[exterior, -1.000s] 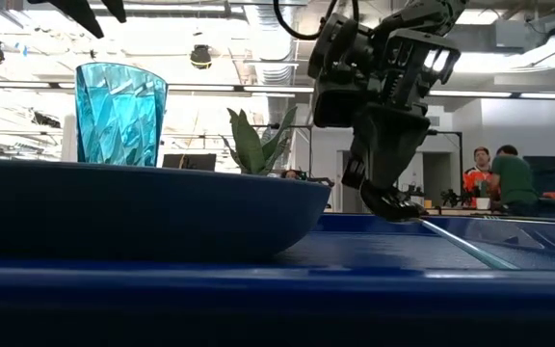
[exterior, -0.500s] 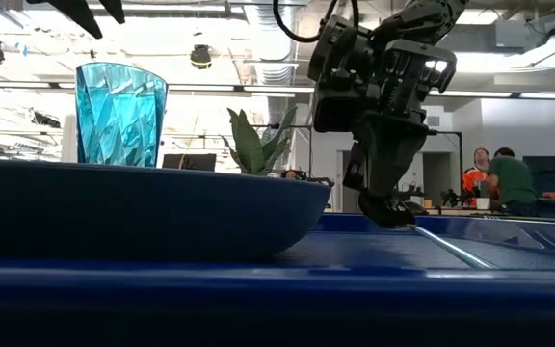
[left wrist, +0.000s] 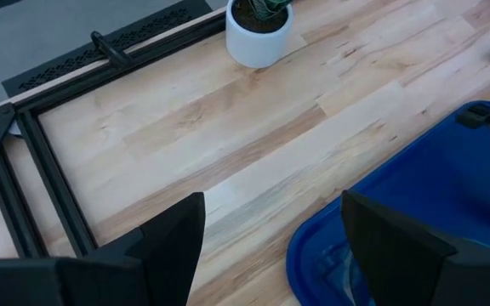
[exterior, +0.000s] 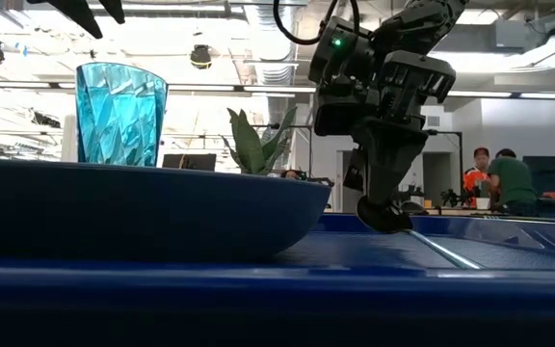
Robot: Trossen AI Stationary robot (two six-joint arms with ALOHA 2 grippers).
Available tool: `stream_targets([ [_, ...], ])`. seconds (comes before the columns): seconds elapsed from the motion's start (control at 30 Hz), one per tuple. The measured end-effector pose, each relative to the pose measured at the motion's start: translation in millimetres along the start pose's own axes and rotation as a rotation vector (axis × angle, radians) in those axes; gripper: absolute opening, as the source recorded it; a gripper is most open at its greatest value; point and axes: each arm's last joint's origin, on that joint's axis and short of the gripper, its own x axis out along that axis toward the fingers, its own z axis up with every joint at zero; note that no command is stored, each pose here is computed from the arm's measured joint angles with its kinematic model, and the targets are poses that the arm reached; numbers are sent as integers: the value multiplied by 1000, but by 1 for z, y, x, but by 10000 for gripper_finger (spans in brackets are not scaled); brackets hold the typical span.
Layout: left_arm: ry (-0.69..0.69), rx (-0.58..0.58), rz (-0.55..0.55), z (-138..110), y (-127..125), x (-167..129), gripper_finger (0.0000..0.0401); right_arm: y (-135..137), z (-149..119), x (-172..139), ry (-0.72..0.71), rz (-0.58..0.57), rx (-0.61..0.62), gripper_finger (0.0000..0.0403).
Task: Pick and place plate/cup/fork/spoon on tray
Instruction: Put the blue spoon on the blue tray to the right of the blue plate
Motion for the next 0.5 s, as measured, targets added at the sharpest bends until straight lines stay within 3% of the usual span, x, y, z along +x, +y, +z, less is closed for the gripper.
stream_targets([
  [0.5,0,12,0,0,0,0,261,-1,0,0,-7,-43,0,57],
])
